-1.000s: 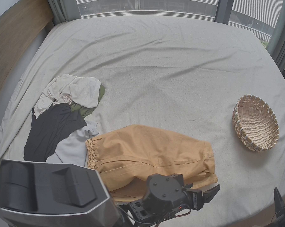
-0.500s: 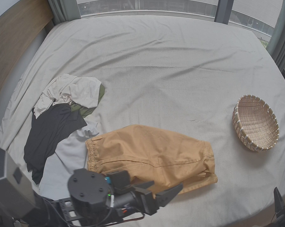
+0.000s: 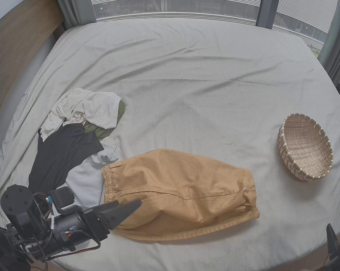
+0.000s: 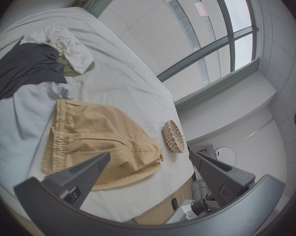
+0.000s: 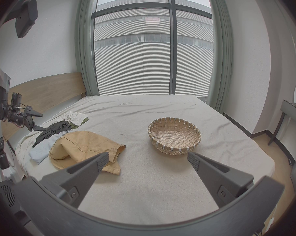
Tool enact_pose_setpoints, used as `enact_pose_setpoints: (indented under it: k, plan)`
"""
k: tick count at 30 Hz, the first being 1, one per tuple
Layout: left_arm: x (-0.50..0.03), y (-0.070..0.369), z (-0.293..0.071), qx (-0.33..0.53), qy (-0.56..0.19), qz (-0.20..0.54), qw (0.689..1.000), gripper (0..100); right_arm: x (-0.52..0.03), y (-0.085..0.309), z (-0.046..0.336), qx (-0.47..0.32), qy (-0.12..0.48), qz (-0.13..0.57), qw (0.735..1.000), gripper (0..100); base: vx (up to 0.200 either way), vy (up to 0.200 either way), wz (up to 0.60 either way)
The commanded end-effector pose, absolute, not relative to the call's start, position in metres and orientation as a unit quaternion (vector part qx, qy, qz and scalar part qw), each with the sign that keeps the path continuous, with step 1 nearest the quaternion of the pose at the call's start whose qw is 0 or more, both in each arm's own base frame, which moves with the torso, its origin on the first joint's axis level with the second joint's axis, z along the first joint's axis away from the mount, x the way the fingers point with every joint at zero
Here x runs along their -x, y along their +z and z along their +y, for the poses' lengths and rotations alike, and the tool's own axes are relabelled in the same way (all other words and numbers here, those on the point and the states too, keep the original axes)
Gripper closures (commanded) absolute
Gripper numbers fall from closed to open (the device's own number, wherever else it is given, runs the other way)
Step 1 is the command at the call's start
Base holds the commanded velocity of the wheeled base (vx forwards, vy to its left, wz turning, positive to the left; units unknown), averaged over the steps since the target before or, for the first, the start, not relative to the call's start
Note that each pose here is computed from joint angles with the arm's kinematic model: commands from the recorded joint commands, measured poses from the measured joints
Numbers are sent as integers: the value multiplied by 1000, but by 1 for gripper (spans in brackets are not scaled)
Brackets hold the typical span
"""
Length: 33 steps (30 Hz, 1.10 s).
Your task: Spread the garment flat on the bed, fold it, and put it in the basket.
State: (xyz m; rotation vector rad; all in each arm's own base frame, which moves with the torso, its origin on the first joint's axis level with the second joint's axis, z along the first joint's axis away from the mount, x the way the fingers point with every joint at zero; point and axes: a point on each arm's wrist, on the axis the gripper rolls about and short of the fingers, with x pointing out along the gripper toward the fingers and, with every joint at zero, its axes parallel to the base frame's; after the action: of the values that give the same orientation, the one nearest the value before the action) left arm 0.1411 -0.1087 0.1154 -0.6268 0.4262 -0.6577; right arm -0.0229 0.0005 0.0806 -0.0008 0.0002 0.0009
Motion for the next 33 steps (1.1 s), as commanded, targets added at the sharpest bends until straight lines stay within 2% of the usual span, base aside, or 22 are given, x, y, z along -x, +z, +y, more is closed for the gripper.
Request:
enact_pose_setpoints:
  k: [1, 15, 25, 33]
  plan:
    - [-133, 124, -89, 313, -302, 173, 883, 0, 22, 76, 0, 1, 0, 6, 1000, 0, 0, 0, 0]
    - [-161, 102, -66, 317, -244, 223, 889, 0, 22, 76, 0, 1, 1, 6, 1000, 0, 0, 0, 0]
    - [-182, 71, -60, 272, -206, 280, 897, 0, 22, 76, 0, 1, 1, 6, 1000, 0, 0, 0, 0]
    - [-197, 58, -64, 271, -215, 281, 895, 0, 22, 76, 0, 1, 1, 6, 1000, 0, 0, 0, 0]
